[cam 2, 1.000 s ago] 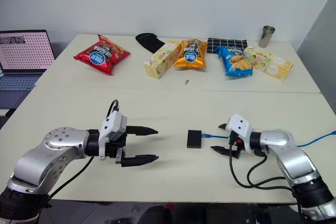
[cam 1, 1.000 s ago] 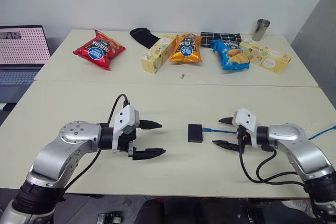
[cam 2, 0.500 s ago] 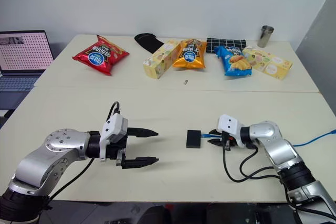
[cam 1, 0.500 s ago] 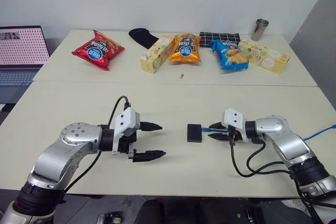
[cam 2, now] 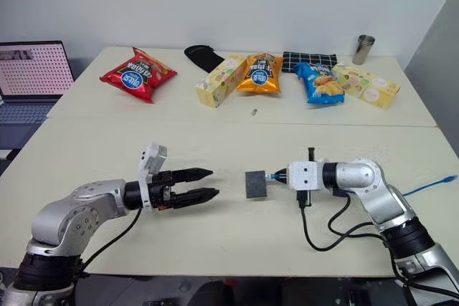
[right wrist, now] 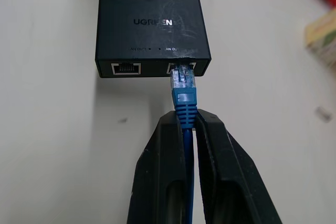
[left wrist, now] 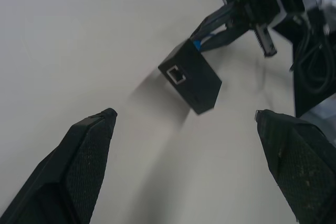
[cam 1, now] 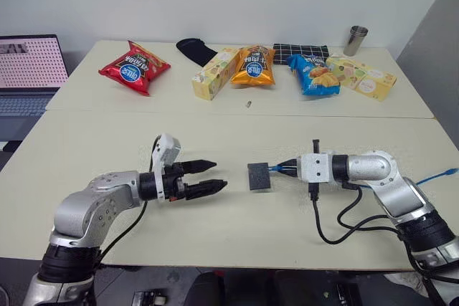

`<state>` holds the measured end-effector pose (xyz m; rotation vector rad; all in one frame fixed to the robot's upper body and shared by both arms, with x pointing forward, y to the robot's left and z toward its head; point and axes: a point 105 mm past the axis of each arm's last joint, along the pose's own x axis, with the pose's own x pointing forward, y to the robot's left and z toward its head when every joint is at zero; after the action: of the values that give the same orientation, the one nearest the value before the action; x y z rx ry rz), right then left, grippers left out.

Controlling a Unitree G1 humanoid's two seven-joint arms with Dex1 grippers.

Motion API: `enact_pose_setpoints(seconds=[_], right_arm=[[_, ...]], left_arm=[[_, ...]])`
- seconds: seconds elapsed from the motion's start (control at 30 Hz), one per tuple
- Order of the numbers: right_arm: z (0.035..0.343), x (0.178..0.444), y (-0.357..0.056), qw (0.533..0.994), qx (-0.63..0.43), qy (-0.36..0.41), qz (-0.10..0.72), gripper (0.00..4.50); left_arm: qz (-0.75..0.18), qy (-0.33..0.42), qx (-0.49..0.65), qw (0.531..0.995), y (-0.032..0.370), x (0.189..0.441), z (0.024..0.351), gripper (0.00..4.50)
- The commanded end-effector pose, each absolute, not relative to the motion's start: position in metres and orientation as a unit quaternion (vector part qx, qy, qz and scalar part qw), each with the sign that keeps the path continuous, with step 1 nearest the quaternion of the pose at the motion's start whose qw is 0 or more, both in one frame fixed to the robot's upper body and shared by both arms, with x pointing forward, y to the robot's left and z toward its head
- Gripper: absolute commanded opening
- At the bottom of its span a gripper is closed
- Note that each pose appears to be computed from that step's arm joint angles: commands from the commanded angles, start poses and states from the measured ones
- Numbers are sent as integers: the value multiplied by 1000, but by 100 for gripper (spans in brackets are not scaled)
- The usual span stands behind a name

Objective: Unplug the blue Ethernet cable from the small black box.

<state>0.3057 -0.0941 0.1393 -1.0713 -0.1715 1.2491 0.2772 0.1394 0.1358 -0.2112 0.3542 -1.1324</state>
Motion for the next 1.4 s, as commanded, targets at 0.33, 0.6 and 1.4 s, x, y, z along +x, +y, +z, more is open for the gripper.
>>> enact_pose_setpoints(seconds=[0.33,0.6,1.4], right_arm=[[179,293,-63,637,-517,-214,530,4],[183,295,-62,640,-516,-223,524,4],[187,272,-63,642,-473,-207,567,190]], left_arm=[[-560,152,-186,793,109,275,152,450],[-565,146,-199,787,105,277,153,345],[-567,138,-149,798,116,285,148,78]])
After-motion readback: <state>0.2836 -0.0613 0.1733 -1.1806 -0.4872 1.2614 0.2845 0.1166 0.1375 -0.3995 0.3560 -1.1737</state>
